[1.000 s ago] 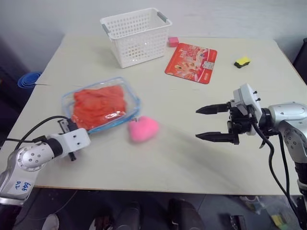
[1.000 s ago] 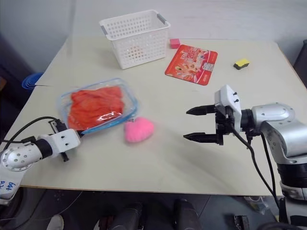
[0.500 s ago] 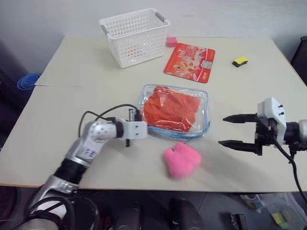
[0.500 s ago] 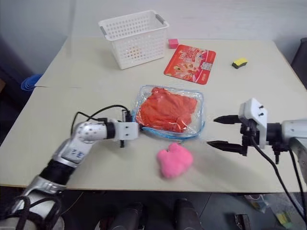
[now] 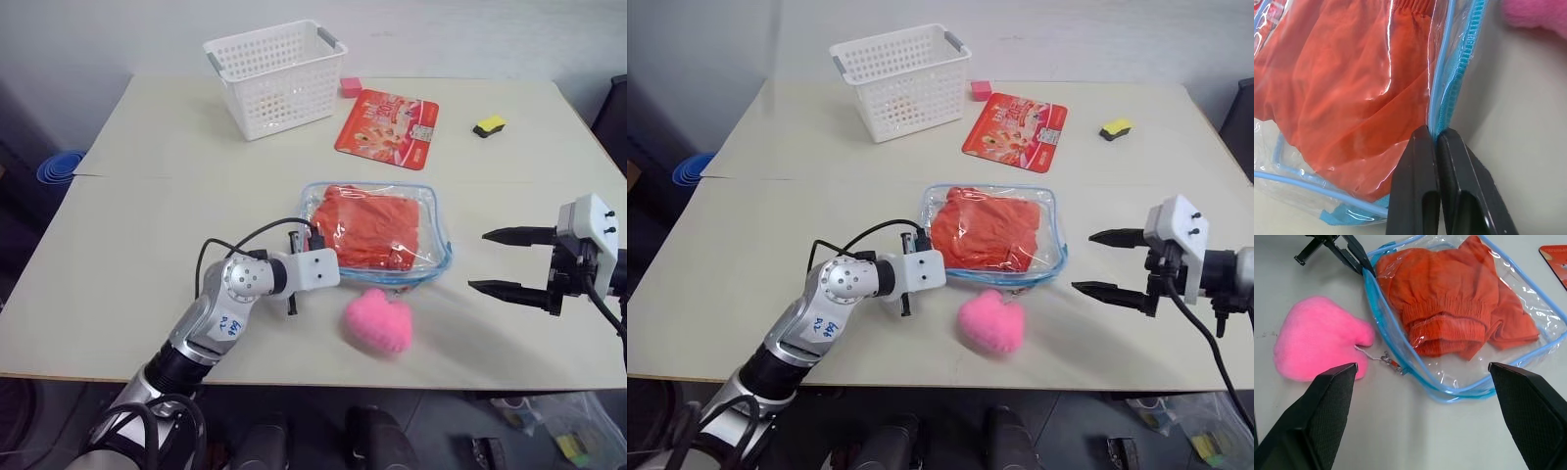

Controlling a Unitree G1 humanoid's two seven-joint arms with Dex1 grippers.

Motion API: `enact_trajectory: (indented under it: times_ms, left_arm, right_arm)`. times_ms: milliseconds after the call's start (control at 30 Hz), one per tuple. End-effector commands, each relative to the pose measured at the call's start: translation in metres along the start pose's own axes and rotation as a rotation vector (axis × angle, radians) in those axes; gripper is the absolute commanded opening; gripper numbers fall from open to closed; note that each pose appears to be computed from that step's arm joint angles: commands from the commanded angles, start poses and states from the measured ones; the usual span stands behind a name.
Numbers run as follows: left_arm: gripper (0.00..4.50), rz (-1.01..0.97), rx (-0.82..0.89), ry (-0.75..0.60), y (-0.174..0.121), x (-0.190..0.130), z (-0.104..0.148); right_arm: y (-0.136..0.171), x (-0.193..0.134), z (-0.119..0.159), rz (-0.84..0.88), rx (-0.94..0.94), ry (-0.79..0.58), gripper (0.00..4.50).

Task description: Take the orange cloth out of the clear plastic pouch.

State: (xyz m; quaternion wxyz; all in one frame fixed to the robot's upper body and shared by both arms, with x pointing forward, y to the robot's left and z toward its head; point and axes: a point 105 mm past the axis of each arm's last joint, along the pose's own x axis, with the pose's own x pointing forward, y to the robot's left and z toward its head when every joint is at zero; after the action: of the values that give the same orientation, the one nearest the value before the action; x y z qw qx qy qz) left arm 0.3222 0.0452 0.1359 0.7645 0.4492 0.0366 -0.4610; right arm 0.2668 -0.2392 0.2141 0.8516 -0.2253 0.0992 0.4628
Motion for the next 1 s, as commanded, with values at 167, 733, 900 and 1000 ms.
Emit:
enact_trajectory:
  times_ms: [167, 733, 900, 1000]
  left_arm:
    - [1.91, 0.041, -0.02, -0.023, 0.01, -0.01, -0.002]
    - [3.98, -0.473, -0.191, -0.439, -0.009, -0.079, 0.052]
    - [3.98, -0.701, -0.085, -0.426, -0.043, -0.035, 0.061]
    - [3.98, -0.75, -0.033, -0.394, -0.054, -0.015, 0.056]
  right_arm:
    - [-0.007, 0.0, 0.012, -0.016, -0.072, -0.001, 4.5]
    - [-0.015, 0.014, -0.018, 0.044, -0.311, 0.156, 4.5]
    - [-0.014, 0.02, -0.021, 0.084, -0.368, 0.175, 4.5]
    - [-0.015, 0.025, -0.022, 0.087, -0.414, 0.187, 4.5]
